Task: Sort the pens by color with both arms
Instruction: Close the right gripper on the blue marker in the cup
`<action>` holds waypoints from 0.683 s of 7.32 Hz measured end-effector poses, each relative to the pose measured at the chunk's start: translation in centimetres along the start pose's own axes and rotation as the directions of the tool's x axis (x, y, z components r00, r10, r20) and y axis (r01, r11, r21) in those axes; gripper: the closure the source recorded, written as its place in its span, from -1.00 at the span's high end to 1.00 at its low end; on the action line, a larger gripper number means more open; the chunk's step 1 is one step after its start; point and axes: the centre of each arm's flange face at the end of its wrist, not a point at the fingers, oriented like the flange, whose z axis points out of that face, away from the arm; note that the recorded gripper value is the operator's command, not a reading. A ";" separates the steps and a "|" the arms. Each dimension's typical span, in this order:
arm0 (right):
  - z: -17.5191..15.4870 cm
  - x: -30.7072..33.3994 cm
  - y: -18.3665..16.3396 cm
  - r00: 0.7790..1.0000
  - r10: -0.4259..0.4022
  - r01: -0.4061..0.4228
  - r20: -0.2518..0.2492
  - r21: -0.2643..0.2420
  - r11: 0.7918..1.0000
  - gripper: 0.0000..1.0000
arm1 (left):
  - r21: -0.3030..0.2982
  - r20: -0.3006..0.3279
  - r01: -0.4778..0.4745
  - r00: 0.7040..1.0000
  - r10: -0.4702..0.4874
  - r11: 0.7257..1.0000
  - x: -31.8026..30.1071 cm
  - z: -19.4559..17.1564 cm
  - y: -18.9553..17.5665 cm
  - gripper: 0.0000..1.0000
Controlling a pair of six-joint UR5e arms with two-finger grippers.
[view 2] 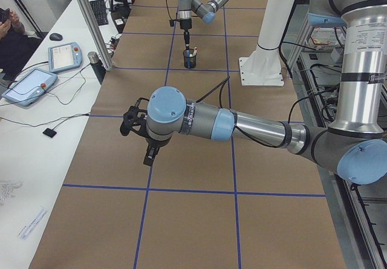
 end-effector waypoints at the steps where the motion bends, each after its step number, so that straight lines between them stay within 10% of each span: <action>1: 0.2 0.1 0.1 1.000 0.000 0.000 -0.001 -0.003 1.000 -0.10 | 0.000 0.000 0.000 1.000 0.000 1.000 0.0 0.0 0.0 1.00; 5: 0.2 -0.2 0.2 1.000 -0.005 0.005 0.004 -0.004 1.000 -0.03 | -0.001 0.000 0.000 1.000 0.000 1.000 0.0 0.0 0.0 1.00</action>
